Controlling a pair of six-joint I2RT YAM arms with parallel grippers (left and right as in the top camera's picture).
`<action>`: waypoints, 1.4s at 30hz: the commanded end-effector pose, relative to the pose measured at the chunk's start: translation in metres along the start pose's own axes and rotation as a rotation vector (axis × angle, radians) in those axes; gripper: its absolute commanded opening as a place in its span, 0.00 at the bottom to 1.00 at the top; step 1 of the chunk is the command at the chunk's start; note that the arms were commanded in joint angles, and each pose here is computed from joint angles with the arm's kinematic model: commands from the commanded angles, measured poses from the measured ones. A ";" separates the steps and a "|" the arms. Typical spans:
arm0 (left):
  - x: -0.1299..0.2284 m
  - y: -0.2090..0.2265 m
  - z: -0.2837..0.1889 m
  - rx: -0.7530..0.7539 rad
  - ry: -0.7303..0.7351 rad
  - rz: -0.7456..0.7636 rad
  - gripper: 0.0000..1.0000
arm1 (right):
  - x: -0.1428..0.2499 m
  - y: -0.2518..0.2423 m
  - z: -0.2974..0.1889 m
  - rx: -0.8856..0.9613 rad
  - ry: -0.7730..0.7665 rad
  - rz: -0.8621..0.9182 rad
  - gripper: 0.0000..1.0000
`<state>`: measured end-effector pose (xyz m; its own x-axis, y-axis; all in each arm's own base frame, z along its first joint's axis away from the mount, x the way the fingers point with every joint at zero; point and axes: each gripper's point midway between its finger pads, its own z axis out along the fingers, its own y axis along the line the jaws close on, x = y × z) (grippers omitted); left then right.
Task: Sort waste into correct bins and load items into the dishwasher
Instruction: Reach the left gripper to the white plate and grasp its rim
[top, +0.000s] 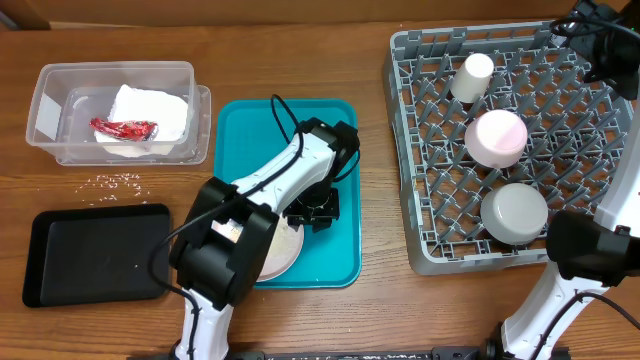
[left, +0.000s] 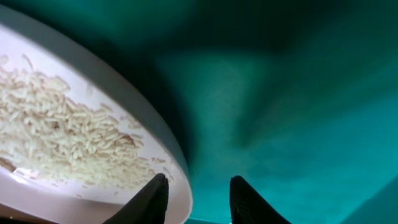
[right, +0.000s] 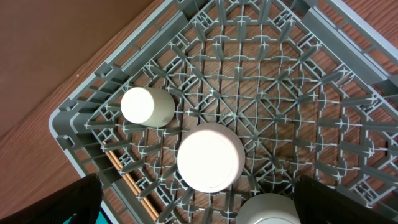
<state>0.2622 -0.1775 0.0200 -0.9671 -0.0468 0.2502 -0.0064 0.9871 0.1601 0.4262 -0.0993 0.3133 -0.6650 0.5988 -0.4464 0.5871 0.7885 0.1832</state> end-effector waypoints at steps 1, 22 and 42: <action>-0.004 0.003 0.011 -0.034 0.004 -0.023 0.35 | -0.004 0.001 -0.018 -0.014 -0.048 -0.005 1.00; -0.030 0.005 0.010 -0.071 -0.116 -0.026 0.04 | -0.004 0.001 -0.018 -0.014 -0.048 -0.005 1.00; -0.024 0.033 -0.045 -0.197 -0.128 -0.134 0.04 | -0.004 0.001 -0.018 -0.014 -0.048 -0.005 1.00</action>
<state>0.2794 -0.1545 0.0461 -0.9783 -0.1016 0.1807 -0.0361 0.9419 0.3340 0.4263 -0.0994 0.3134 -0.6643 0.5990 -0.4471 0.5874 0.7883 0.1834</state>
